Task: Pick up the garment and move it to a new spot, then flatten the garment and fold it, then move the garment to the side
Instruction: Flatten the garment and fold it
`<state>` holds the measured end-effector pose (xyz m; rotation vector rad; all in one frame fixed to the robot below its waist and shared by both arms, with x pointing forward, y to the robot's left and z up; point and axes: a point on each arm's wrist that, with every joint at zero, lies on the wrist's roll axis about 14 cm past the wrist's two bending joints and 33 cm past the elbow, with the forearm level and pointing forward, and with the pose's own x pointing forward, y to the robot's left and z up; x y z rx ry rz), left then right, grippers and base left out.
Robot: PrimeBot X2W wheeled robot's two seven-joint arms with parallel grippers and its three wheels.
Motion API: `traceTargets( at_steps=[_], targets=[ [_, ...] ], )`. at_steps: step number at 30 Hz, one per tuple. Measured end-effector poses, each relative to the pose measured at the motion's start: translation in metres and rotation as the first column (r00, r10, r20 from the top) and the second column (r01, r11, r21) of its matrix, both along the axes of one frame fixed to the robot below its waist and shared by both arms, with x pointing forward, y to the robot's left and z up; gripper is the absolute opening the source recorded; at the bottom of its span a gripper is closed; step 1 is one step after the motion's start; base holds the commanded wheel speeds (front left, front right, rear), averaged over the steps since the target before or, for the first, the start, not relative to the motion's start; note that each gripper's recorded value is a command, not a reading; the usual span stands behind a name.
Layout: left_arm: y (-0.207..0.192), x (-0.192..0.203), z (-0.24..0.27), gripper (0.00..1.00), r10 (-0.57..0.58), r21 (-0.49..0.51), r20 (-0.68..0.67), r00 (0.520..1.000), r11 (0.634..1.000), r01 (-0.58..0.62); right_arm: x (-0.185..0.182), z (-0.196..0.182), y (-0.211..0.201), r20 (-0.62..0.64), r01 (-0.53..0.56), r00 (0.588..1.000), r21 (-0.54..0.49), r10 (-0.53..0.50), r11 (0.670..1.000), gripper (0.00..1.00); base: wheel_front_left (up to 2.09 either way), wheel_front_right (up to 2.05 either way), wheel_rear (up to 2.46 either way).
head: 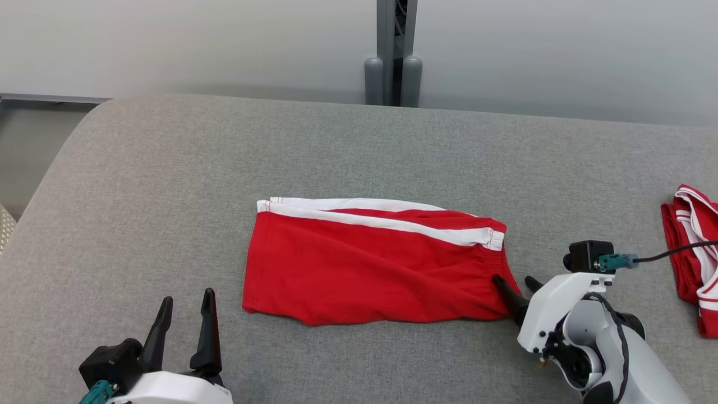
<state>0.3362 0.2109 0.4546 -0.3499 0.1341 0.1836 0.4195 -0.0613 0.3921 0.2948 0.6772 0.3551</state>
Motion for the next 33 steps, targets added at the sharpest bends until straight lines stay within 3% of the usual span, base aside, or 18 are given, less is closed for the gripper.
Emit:
traceTargets(
  at_steps=[6,7,8,9,10,11,14,25,33],
  targets=[
    [0.001,-0.002,-0.002,1.00,0.006,-0.003,-0.006,1.000,1.000,-0.006,0.003,-0.005,0.011,-0.057,-0.001,0.998,0.053,0.004,0.999,1.00,0.00,0.00,0.00],
    [0.000,-0.001,-0.002,1.00,0.006,-0.003,-0.008,1.000,1.000,-0.006,0.002,-0.006,0.016,-0.066,-0.013,0.998,0.063,0.017,0.998,0.70,0.00,0.00,0.00],
    [0.000,-0.001,-0.003,1.00,0.005,-0.003,-0.009,1.000,1.000,-0.005,0.001,-0.006,0.018,-0.067,-0.020,0.997,0.061,0.024,0.998,0.47,0.00,0.00,0.00],
    [0.000,-0.001,-0.003,1.00,0.003,-0.002,-0.009,1.000,1.000,-0.003,0.002,-0.006,0.019,-0.066,-0.023,0.997,0.061,0.027,0.998,0.40,0.00,0.00,0.00],
    [0.000,0.000,-0.003,1.00,0.003,-0.002,-0.011,1.000,1.000,-0.003,0.002,-0.007,0.019,-0.068,-0.025,0.997,0.062,0.029,0.998,0.40,0.00,0.00,0.00],
    [-0.001,0.000,-0.004,1.00,0.002,-0.002,-0.012,1.000,1.000,-0.002,0.002,-0.007,0.020,-0.071,-0.027,0.997,0.061,0.032,0.998,0.24,0.00,0.00,0.00],
    [-0.003,0.002,-0.004,1.00,-0.007,-0.003,-0.015,1.000,1.000,0.007,0.004,-0.007,0.022,-0.076,-0.023,0.997,0.075,0.029,0.997,0.00,0.00,0.00,0.00],
    [-0.013,0.007,-0.003,1.00,-0.036,-0.008,-0.012,0.999,0.999,0.035,0.018,0.011,0.020,-0.104,0.018,0.995,0.165,-0.001,0.986,0.00,0.00,0.00,0.00],
    [-0.035,0.017,0.006,1.00,-0.101,-0.019,0.022,0.995,0.995,0.102,0.031,0.026,-0.048,-0.109,0.064,0.992,0.067,-0.057,0.996,0.00,0.00,0.00,0.00]
  ],
)
